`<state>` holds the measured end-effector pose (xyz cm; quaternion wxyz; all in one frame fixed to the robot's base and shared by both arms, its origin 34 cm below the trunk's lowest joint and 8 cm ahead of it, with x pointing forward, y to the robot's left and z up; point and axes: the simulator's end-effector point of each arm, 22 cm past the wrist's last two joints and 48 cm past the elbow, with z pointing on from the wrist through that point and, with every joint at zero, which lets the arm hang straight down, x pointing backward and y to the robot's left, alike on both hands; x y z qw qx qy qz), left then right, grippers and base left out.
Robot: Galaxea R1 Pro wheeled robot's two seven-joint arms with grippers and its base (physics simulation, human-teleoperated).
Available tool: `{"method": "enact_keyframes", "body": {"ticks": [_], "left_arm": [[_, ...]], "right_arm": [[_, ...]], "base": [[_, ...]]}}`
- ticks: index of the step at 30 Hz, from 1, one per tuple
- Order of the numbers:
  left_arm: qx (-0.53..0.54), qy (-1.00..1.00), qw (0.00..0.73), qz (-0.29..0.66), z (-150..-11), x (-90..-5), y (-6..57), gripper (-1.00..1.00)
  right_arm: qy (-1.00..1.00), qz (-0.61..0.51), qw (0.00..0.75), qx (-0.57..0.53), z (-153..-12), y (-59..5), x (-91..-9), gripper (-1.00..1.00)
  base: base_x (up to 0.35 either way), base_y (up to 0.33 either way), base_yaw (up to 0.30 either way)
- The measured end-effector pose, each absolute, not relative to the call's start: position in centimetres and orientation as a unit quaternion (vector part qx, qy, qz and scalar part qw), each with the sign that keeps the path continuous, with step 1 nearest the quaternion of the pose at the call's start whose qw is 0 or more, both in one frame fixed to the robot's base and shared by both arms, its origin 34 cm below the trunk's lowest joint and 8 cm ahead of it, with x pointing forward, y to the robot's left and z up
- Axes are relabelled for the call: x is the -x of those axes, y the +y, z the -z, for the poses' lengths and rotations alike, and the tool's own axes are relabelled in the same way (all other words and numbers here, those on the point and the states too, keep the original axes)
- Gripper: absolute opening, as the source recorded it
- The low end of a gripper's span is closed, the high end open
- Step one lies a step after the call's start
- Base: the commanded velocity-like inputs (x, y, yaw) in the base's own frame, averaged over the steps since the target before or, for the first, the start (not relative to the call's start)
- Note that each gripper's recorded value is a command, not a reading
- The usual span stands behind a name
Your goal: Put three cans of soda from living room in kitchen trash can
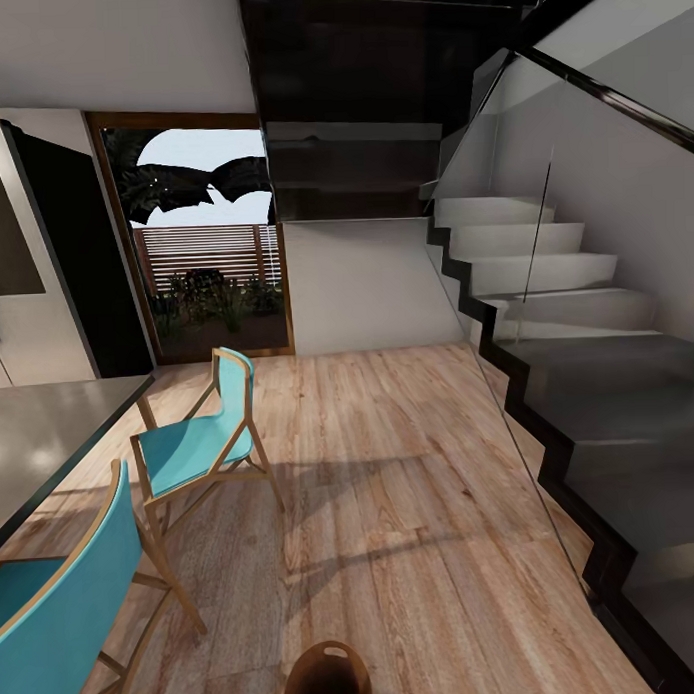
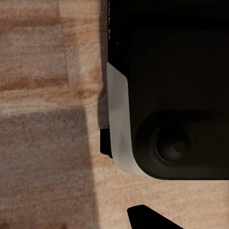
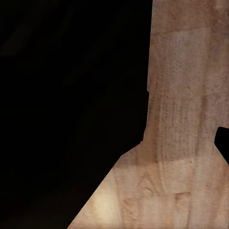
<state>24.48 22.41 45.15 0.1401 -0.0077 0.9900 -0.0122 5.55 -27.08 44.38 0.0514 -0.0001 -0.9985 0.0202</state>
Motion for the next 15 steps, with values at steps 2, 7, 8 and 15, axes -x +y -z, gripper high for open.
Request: {"method": "enact_keyframes", "body": {"ticks": [2,7,8,15], "left_arm": [[0.008,0.99,0.14,0.012,-45.15,-24.48,22.41,1.0],[0.008,0.99,0.14,0.012,-45.15,-24.48,22.41,1.0],[0.008,0.99,0.14,0.012,-45.15,-24.48,22.41,1.0],[0.008,0.99,0.14,0.012,-45.15,-24.48,22.41,1.0]], "right_arm": [[-0.998,-0.02,0.051,0.0,-44.38,-27.08,-5.55,1.0],[-0.998,-0.02,0.051,0.0,-44.38,-27.08,-5.55,1.0],[-0.998,-0.02,0.051,0.0,-44.38,-27.08,-5.55,1.0],[-0.998,-0.02,0.051,0.0,-44.38,-27.08,-5.55,1.0]], "base": [[0.0,0.0,0.0],[0.0,0.0,0.0],[0.0,0.0,0.0],[0.0,0.0,0.0]]}}
